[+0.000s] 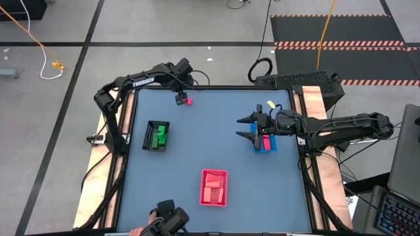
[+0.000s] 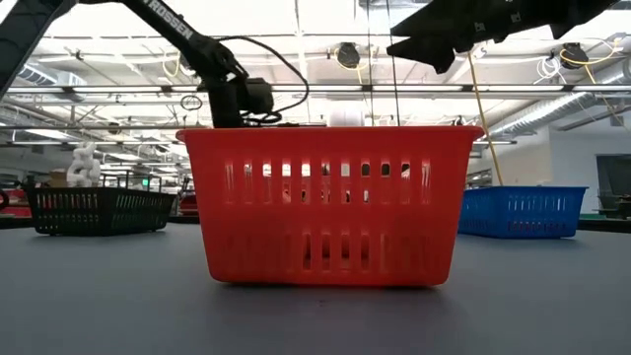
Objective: Sort & place blocks by color
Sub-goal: Put the red block into the blue bin
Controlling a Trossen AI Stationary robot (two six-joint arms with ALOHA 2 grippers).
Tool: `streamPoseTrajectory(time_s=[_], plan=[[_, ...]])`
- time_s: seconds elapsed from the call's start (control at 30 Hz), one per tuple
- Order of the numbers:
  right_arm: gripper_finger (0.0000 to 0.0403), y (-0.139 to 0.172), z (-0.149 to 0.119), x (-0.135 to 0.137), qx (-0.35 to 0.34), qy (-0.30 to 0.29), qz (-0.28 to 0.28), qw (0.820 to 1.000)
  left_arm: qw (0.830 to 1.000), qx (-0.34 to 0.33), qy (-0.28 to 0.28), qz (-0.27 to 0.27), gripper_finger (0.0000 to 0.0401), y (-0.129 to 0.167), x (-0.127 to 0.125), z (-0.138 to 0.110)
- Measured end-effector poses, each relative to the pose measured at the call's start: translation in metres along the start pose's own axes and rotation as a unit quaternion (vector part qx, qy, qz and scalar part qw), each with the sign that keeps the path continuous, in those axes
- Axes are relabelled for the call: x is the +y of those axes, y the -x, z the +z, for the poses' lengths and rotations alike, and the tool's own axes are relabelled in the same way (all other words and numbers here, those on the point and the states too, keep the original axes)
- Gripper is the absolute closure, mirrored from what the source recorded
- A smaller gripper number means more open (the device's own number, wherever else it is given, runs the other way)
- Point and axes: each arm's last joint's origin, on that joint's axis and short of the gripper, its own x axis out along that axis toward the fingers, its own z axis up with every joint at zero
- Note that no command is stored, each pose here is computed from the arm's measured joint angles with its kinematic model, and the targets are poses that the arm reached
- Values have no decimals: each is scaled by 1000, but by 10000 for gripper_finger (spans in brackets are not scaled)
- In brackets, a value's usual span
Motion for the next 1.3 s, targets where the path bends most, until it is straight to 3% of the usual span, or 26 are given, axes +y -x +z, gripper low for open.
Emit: streamPoseTrajectory(time_s=[0.5,1.3], plan=[[177,0,-6,0,32,12,-2,999,986,35,-161,-10,109,-30,-27,12],[177,1,-10,-1,52,27,-3,998,980,60,-187,-36,118,-66,-37,14]])
